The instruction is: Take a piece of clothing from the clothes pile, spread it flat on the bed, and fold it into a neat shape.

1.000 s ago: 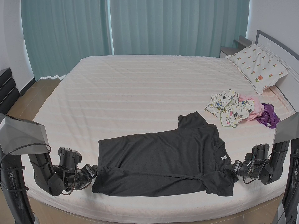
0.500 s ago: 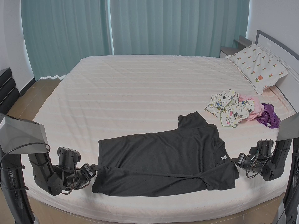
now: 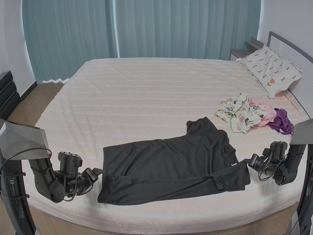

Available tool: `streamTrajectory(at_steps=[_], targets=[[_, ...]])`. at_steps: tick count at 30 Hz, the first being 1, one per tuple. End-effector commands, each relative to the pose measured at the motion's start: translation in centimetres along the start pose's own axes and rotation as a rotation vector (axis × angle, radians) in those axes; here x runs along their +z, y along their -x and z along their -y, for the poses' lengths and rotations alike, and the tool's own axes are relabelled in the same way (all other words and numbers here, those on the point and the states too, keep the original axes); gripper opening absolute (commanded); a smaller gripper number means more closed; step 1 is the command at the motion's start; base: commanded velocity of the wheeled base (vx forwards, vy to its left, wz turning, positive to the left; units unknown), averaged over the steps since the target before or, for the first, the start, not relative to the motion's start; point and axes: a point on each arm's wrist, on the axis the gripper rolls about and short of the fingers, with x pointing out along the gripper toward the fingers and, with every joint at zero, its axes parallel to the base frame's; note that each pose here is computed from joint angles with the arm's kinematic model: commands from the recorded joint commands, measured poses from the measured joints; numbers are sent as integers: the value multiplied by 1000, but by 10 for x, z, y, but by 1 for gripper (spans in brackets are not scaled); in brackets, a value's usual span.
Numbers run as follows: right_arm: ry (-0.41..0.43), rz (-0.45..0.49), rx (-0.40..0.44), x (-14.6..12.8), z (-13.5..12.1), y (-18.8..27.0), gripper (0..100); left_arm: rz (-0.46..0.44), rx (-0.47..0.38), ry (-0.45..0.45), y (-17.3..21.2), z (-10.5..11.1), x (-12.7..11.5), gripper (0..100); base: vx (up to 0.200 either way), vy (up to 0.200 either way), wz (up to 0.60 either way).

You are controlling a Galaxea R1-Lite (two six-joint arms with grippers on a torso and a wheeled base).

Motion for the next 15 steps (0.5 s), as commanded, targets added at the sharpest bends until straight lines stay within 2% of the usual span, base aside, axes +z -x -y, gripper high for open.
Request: streamTrajectory(at_steps=[1,6,12,15], targets=[[1,-3,8,-1,-1,0,0,38,-47,4,-1,9,9,100,0,0,0],[1,-34,15,-10,-2,-5,0,55,-106,-35,-10,25,16,100,0,0,0],[-4,-42,15,-18,2,-10,0,10,-113,-213,-31,26,6,100,0,0,0],[-1,-34,21,-19,1,-7,0,4,-113,-256,-39,27,1,100,0,0,0]])
